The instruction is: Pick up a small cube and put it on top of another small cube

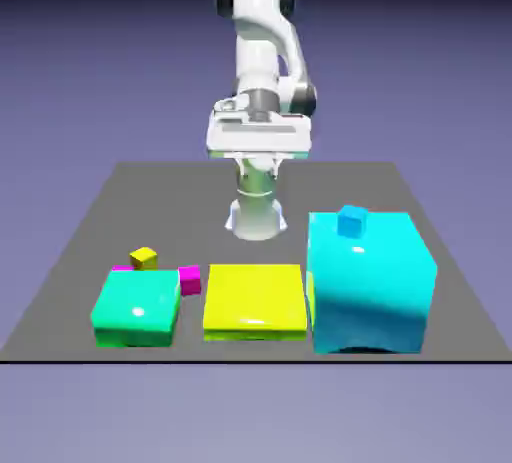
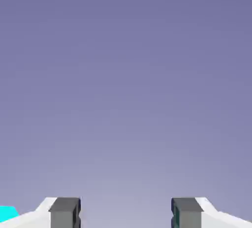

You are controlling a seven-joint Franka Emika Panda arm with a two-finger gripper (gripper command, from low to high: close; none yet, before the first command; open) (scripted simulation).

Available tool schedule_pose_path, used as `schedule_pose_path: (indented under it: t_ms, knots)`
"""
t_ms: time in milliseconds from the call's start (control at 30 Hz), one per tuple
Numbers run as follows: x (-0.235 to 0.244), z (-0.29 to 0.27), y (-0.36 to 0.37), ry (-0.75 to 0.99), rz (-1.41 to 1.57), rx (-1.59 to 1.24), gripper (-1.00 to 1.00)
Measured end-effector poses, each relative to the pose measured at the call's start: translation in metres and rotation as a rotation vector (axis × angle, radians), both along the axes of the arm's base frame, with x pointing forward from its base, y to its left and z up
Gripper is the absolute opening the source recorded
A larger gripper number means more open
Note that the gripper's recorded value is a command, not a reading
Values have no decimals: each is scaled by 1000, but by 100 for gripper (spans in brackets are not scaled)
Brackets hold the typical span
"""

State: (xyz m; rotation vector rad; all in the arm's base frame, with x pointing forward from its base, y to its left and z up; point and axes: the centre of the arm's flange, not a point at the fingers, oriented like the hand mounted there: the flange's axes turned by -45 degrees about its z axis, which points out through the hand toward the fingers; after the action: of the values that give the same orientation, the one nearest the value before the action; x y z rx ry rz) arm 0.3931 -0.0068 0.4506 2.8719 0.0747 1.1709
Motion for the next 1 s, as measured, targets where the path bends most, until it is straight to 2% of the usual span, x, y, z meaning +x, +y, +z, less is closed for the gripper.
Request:
schedule_pose_path:
  t_ms: [267, 500, 1000]
  knots:
    - [12, -54, -81, 165, -79, -112, 0]
    - [3, -104, -155, 316, -127, -143, 0]
    - [-75, -213, -289, 558, -175, -25, 0]
